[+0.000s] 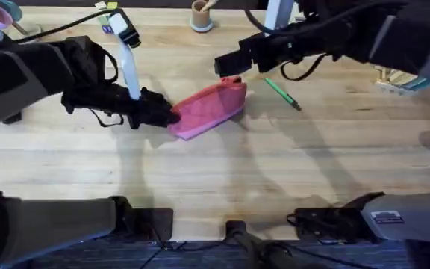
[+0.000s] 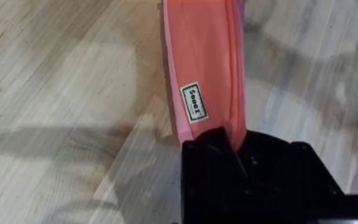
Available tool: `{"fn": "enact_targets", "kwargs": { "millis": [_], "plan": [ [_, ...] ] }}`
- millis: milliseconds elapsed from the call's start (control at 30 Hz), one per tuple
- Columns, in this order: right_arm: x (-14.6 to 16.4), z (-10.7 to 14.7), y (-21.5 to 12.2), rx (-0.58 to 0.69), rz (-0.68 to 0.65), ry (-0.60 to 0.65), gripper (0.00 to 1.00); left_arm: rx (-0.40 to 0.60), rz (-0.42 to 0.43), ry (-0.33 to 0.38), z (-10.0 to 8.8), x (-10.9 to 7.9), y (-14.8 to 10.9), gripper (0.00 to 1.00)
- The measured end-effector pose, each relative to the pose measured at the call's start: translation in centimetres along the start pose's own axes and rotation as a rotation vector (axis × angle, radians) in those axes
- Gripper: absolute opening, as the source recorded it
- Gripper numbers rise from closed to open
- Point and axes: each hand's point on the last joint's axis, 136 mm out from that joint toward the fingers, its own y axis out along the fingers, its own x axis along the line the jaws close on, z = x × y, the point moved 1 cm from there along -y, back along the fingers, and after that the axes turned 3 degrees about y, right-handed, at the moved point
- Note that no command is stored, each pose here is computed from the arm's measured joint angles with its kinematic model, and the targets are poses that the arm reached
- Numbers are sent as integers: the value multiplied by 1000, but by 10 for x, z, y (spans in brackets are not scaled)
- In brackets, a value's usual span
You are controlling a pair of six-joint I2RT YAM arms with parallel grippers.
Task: Unzip the bag, pick up the pens from the table one at a time and place them inside, then zip the bag closed.
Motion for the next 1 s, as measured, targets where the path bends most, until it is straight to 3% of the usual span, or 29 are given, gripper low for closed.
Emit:
{"fn": "enact_targets", "kwargs": {
  "millis": [567,1000],
  "plan": [
    [-15,13,29,52,3,32,996,-1,-1,2,0,0,0,42],
    [-22,27,45,102,0,125,971,-1,-1,2,0,0,0,42]
  ]
}}
